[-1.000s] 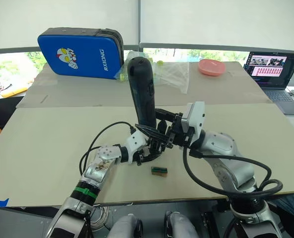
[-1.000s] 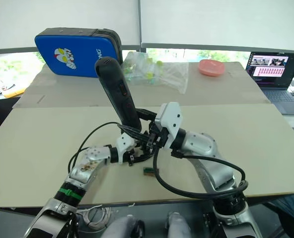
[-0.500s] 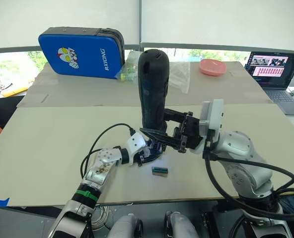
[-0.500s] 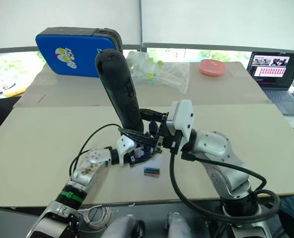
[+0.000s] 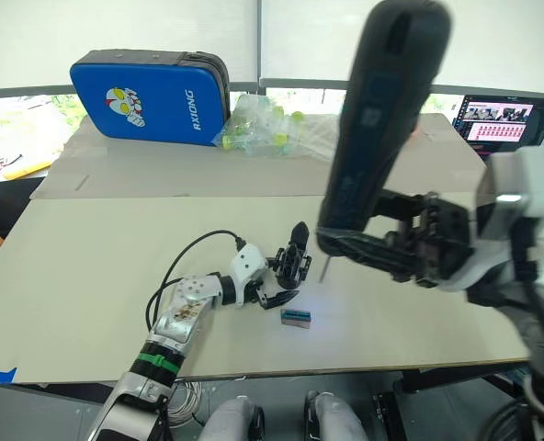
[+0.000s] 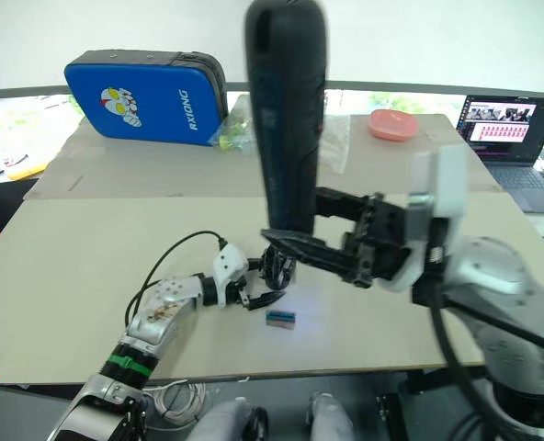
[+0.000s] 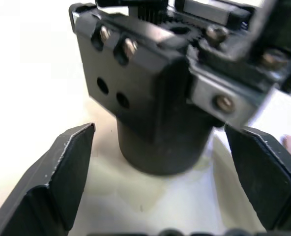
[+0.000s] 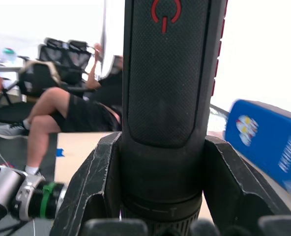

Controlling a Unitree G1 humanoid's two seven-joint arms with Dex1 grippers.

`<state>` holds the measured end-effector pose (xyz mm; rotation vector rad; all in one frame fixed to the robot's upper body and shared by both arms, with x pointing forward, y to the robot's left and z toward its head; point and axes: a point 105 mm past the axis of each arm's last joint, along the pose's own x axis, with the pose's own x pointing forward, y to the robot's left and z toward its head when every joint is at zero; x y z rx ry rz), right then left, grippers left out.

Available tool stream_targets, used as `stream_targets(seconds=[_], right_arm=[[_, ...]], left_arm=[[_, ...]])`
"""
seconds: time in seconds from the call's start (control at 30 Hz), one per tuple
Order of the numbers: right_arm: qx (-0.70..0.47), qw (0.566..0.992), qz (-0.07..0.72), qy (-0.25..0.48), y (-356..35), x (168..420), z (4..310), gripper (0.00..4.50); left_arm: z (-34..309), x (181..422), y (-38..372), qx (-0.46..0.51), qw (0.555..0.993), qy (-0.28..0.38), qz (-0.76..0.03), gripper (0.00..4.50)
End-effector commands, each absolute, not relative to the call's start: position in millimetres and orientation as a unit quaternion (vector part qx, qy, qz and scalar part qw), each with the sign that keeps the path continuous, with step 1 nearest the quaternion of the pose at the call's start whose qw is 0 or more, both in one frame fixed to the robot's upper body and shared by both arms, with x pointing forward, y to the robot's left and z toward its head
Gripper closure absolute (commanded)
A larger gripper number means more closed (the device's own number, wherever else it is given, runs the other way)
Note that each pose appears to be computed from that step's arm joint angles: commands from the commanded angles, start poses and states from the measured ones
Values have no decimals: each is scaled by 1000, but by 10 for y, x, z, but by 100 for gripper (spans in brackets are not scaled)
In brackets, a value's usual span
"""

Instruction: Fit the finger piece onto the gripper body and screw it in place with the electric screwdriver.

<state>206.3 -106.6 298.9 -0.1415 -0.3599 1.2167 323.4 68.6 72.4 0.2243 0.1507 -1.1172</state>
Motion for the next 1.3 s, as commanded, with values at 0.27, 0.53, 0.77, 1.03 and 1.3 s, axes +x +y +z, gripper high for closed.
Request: stream_targets(seconds=[0.27,0.53,0.77,1.03,1.3], right_arm=[[-57,885,454,82,-2100,2014,2918,262],[-31,885,306,349,-2783,2221,2180,262],[-76,859,197,466,-3311,2386,1488,262],[-94,851,179,484,-3421,2648,1279,262],[-95,847,177,492,-3492,2707,1205,134]], left_arm=[[1048,3026,1721,98,799,62,-590,3],[1417,2745,1741,87,720,55,-686,3],[1619,2724,1620,84,727,20,-682,3],[1644,2647,1722,87,752,19,-653,3],[1667,2682,1776,78,780,20,-621,0]])
